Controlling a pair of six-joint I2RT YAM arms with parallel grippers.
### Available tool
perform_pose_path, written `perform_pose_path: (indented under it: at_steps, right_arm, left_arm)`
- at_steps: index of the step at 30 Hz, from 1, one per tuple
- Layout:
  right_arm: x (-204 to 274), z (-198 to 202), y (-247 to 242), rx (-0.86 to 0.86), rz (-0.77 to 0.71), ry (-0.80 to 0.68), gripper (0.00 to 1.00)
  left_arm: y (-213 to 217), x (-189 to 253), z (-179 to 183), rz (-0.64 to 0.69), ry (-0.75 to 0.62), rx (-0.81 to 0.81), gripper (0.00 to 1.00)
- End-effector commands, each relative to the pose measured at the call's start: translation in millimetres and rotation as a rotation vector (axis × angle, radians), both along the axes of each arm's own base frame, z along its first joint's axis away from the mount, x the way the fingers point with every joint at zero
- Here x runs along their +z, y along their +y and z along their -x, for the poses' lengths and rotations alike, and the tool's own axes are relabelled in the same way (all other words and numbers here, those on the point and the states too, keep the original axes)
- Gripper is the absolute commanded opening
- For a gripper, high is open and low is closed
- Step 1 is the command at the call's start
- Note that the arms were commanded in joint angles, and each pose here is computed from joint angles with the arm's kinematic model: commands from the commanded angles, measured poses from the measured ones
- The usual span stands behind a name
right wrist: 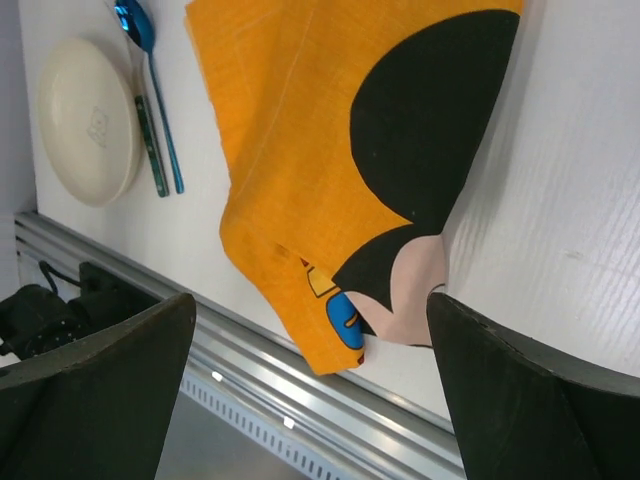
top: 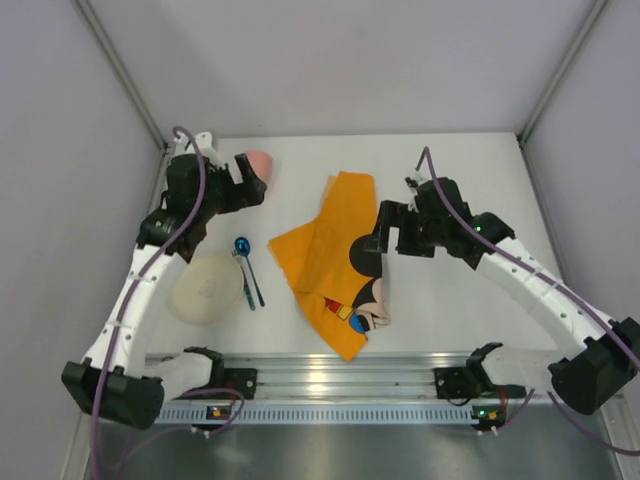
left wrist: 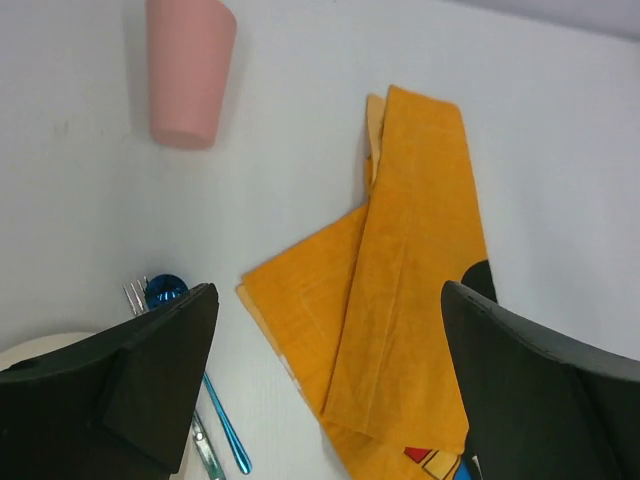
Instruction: Set the dinner table for one person
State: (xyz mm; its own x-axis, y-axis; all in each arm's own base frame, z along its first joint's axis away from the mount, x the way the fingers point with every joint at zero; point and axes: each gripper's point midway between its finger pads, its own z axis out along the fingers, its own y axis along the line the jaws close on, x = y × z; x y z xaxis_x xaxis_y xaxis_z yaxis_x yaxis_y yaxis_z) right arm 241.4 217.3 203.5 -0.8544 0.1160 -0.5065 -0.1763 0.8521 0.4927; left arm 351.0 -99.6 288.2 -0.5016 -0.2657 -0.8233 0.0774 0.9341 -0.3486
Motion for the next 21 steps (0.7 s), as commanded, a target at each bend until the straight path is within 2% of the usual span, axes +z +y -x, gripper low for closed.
perform_pose_path:
  at_steps: [1, 2, 3, 4, 6, 7, 10, 12, 14, 17, 18, 21]
  right_arm:
    - [35.5, -8.1, 8.0, 0.005, -0.124, -0.126, 1.00]
    - [21.0, -4.2, 8.1, 0.008, -0.140, -0.089, 1.00]
    - [18.5, 0.8, 13.8, 0.036, -0.170, -0.074, 1.00]
    - [16.6, -1.5, 15.7, 0.042, -0.176, -0.082, 1.00]
    - [7.8, -1.8, 12.4, 0.039, -0.136, -0.056, 1.00]
    - [7.1, -2.8, 10.3, 0.049, -0.111, -0.063, 1.00]
    - [13.5, -4.8, 6.9, 0.071, -0.082, -0.102, 1.00]
    - [13.8, -6.3, 5.4, 0.085, -0.057, -0.112, 1.00]
    - [13.6, -13.6, 10.2, 0.118, -0.021, -0.112, 1.00]
    - [16.7, -24.3, 19.5, 0.150, 0.043, -0.115, 1.00]
    - [-1.8, -29.1, 24.2, 0.160, 0.097, -0.062, 1.00]
    - [-15.4, -38.0, 50.0, 0.231, 0.173, -0.025, 1.00]
  left_arm:
    - [44.2, 42.9, 14.1, 0.018, -0.135, 0.283, 0.98]
    - [49.7, 9.4, 17.3, 0.045, -0.070, 0.348, 0.98]
    - [46.0, -1.1, 20.4, 0.111, -0.054, 0.327, 0.98]
    - [29.1, -2.3, 14.3, 0.134, -0.094, 0.207, 0.95]
    - [17.3, -51.4, 15.6, 0.139, 0.061, 0.175, 0.98]
    - [17.1, -79.9, 25.4, 0.131, 0.190, 0.198, 0.98]
    - [5.2, -130.6, 38.0, 0.066, 0.389, 0.160, 0.94]
    - [-0.4, -142.3, 43.4, 0.025, 0.414, 0.156, 0.93]
    - [-3.4, -148.8, 49.9, 0.039, 0.432, 0.175, 0.93]
    - [-25.6, -160.2, 62.9, 0.111, 0.466, 0.147, 0.89]
    - [-42.6, -164.9, 71.6, 0.126, 0.484, 0.118, 0.89]
    - [-73.7, -189.2, 91.8, 0.127, 0.549, 0.076, 0.88]
